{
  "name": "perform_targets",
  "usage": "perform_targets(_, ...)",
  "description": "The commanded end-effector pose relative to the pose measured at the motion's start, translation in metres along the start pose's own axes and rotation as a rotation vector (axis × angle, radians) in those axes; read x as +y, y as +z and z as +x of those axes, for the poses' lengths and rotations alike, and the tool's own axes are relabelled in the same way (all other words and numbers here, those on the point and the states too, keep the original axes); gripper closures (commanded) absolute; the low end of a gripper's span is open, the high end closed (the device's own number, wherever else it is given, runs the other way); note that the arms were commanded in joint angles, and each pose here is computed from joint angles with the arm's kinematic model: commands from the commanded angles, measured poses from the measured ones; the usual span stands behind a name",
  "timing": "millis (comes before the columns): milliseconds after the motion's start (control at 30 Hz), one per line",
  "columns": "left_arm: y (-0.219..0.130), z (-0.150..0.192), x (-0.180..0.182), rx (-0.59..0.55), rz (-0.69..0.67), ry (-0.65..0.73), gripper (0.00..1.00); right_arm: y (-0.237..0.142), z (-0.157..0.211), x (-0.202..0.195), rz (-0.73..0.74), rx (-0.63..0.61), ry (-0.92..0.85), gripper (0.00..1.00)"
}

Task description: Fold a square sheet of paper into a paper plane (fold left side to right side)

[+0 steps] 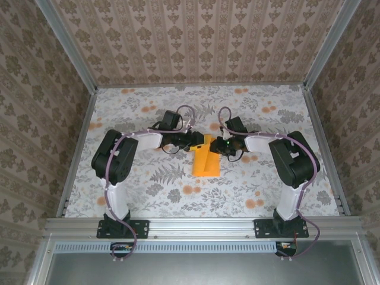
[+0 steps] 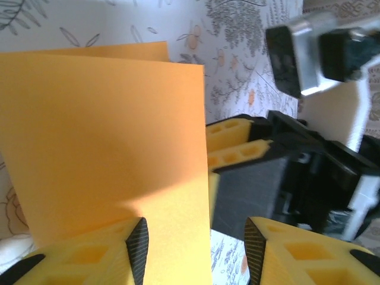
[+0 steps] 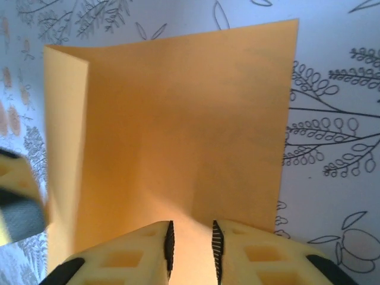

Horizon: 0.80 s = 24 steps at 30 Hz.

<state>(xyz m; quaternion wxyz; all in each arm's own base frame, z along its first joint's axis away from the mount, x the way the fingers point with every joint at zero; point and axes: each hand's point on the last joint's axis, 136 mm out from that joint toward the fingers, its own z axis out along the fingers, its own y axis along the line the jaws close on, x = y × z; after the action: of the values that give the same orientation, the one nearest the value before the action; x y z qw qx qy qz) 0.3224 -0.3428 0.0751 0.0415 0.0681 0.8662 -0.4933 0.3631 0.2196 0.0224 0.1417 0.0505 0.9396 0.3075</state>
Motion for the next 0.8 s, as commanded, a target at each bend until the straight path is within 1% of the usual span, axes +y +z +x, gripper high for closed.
perform_targets(0,0.004,-0.008,-0.01,-0.009,0.02,0.004,0.54,-0.021,-0.012,0.008,-0.026,-0.066,0.005,0.66)
perform_targets(133,0.007,-0.009,-0.005,-0.008,0.003,-0.008,0.59,-0.048,-0.021,0.015,-0.028,-0.13,-0.024,0.54)
perform_targets(233,0.009,-0.01,-0.004,-0.01,-0.002,-0.012,0.64,-0.057,-0.016,0.027,-0.082,-0.12,-0.024,0.48)
perform_targets(333,0.011,-0.01,-0.003,-0.012,-0.008,-0.015,0.67,-0.055,-0.005,0.037,-0.17,-0.08,0.031,0.48)
perform_targets(433,0.012,-0.01,-0.002,-0.011,-0.015,-0.019,0.68,-0.047,0.005,0.043,-0.225,-0.043,0.082,0.48)
perform_targets(633,0.014,-0.009,-0.001,-0.004,-0.022,-0.019,0.7,-0.035,0.015,0.042,-0.229,0.002,0.111,0.49)
perform_targets(700,0.014,-0.008,-0.002,-0.001,-0.02,-0.015,0.7,-0.033,0.016,0.042,-0.237,0.01,0.115,0.52)
perform_targets(767,0.014,-0.008,-0.002,0.0,-0.022,-0.012,0.7,-0.031,0.016,0.043,-0.241,0.014,0.116,0.57)
